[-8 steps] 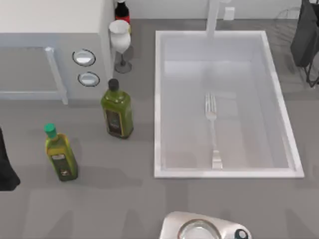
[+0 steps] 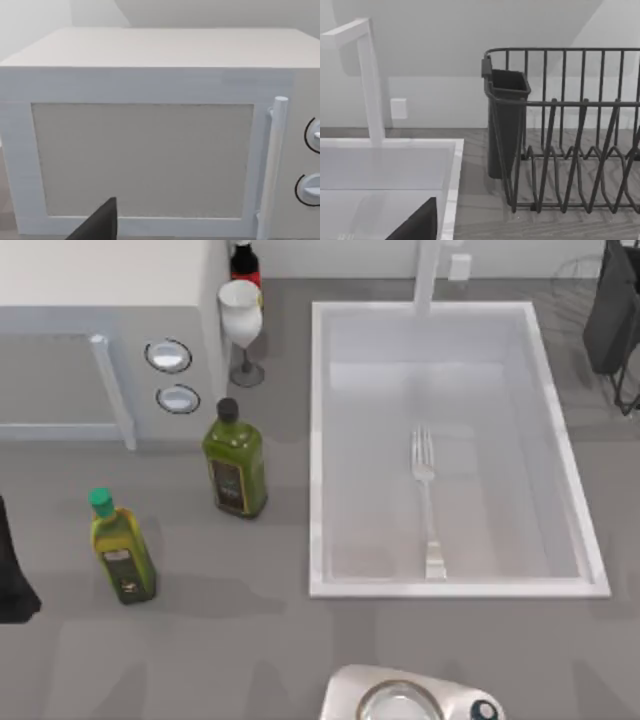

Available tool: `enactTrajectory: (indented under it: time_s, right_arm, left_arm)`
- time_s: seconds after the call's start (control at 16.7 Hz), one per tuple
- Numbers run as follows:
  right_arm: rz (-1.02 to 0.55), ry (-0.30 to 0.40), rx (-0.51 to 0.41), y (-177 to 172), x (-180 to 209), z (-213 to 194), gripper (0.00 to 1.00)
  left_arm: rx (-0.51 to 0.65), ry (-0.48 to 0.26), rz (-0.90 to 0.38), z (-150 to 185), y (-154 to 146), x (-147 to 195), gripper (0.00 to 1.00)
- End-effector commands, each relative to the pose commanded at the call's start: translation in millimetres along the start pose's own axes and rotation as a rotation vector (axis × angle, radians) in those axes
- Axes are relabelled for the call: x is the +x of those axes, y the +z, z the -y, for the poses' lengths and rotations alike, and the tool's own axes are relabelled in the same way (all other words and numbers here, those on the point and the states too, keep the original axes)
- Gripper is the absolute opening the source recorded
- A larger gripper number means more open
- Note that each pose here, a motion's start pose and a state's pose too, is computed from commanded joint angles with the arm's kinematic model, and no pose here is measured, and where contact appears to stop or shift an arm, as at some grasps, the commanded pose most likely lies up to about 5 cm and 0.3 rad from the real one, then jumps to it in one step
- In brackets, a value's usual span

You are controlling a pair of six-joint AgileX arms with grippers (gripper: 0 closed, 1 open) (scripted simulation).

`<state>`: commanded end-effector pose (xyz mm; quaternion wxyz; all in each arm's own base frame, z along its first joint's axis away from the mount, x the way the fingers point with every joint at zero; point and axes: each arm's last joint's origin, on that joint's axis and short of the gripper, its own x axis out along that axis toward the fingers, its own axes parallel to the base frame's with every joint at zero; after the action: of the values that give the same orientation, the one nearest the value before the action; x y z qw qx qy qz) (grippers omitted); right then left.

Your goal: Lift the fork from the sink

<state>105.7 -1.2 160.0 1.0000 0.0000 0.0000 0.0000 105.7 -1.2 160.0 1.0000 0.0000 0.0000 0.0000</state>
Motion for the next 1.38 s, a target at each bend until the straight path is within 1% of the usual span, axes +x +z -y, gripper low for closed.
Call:
enactTrajectory:
  time_s: [1.02, 1.2, 1.38]
  right_arm:
    - [-0.006, 0.002, 0.002, 1.7, 0.1, -0.2, 1.00]
    - [-0.059, 0.015, 0.016, 17.3, 1.6, -1.8, 1.00]
    - [-0.168, 0.040, 0.042, 47.3, 9.4, -5.4, 1.00]
  left_arm:
    - [0.000, 0.000, 0.000, 0.0, 0.0, 0.0, 1.00]
    - [0.000, 0.000, 0.000, 0.0, 0.0, 0.0, 1.00]
    - [0.000, 0.000, 0.000, 0.0, 0.0, 0.0, 1.00]
